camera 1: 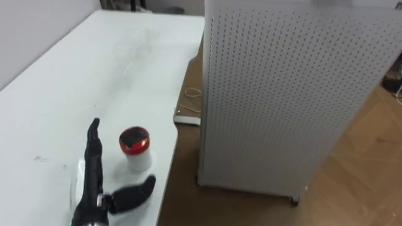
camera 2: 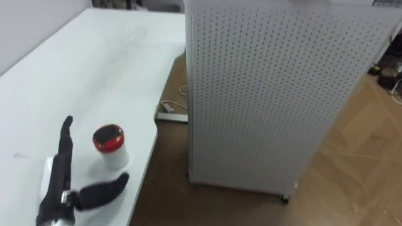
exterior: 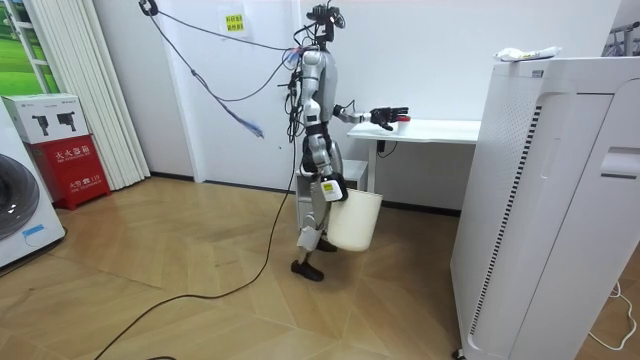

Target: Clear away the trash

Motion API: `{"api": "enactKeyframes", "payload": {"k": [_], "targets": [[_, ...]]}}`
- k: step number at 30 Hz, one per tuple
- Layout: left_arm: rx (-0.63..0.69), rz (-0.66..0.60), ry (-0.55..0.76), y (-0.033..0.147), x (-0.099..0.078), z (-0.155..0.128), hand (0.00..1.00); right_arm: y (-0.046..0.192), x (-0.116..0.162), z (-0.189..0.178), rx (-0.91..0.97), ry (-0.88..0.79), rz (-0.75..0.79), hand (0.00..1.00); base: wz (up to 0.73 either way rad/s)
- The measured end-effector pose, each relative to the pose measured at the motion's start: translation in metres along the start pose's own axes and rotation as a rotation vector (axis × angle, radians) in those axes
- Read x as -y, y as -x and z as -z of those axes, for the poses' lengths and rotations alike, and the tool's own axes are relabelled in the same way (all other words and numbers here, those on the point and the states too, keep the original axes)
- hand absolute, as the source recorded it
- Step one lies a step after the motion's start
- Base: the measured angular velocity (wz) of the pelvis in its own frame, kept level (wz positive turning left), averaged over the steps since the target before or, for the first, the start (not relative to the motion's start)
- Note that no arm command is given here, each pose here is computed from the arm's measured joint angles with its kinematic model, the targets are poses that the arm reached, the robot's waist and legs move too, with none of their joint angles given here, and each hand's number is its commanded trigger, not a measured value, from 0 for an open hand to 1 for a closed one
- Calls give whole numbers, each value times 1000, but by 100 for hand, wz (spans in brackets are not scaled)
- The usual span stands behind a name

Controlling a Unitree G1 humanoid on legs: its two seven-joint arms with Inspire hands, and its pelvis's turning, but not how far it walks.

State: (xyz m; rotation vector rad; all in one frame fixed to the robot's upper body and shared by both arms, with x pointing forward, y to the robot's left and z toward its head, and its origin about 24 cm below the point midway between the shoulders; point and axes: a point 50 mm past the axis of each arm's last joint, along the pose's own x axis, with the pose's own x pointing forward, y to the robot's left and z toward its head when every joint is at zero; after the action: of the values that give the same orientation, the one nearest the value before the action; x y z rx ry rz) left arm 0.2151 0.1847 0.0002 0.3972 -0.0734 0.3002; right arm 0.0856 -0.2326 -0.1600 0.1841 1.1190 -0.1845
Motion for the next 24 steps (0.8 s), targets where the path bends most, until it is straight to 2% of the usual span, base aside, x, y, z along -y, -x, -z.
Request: {"api": "enactKeyframes", "payload": {"k": [6,11,24], "targets": [[-24,17,-4,3,3,5,0,0,-2,1,-4,8,-45,100,5],[-116,10,43,8,2,20,0,0,-3,0,-6,58,-60,100,2],[-180,-51,170,2,1,24,0,1,-3,0,6,79,-59,100,-3]]}}
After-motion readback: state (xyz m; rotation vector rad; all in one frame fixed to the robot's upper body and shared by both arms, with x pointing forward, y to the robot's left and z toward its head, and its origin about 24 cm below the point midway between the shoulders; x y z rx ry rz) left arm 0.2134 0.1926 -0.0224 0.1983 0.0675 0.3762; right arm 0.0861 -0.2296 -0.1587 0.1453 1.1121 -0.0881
